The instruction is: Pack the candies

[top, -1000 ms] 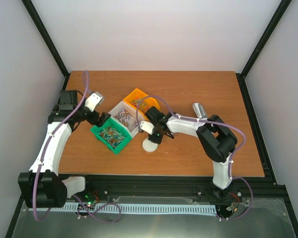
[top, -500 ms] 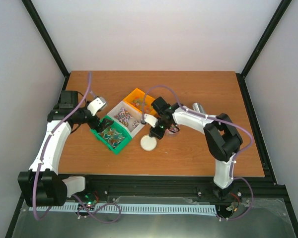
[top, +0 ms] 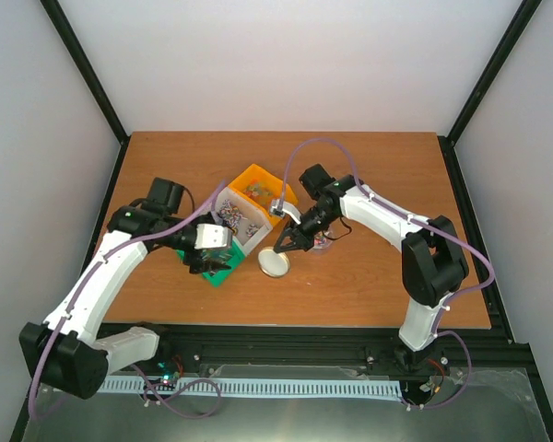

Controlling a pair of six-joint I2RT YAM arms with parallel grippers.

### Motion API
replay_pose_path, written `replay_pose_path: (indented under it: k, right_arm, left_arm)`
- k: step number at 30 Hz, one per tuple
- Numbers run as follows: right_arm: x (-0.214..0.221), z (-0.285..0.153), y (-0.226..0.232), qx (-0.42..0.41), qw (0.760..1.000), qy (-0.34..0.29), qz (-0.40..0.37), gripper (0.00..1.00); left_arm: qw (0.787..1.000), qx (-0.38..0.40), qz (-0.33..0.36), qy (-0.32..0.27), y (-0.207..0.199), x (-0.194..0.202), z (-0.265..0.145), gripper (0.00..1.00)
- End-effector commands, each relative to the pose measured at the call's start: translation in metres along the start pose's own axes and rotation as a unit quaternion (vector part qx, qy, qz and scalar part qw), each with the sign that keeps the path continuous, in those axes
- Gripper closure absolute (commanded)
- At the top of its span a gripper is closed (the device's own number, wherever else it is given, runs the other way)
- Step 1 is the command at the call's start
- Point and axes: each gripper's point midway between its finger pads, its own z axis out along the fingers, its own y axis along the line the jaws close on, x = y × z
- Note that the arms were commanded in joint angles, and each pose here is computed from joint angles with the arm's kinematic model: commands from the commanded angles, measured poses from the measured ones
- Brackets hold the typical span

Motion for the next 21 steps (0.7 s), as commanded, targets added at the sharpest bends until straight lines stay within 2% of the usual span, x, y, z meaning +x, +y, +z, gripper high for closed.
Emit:
replay_pose_path:
  k: [1,8,13,19,21]
  right_arm:
    - [-0.005,-0.008,0.036,-0.083,0.996,-0.019,0.002,0.97]
    - [-0.004,-0.01,0.052,-0.13,0.991,-0.026,0.013,0.97]
    - [-0.004,-0.01,0.055,-0.147,0.988,-0.029,0.019,0.97]
    - [-0.005,-0.01,0.06,-0.173,0.984,-0.028,0.027,0.97]
    - [-0.006,-0.011,0.062,-0.177,0.983,-0.03,0.026,0.97]
  left_arm:
    - [0.993,0.057,0.096,-0.035,-0.016,-0.035,0.008,0.13]
    - [0.98,0.1,0.169,-0.014,-0.03,-0.049,0.043,0.18]
    - [0.979,0.109,0.165,-0.041,-0.031,-0.076,0.055,0.24]
    - [0.979,0.131,0.15,-0.05,-0.04,-0.094,0.068,0.41]
    - [0.979,0.133,0.144,-0.049,-0.041,-0.094,0.071,0.49]
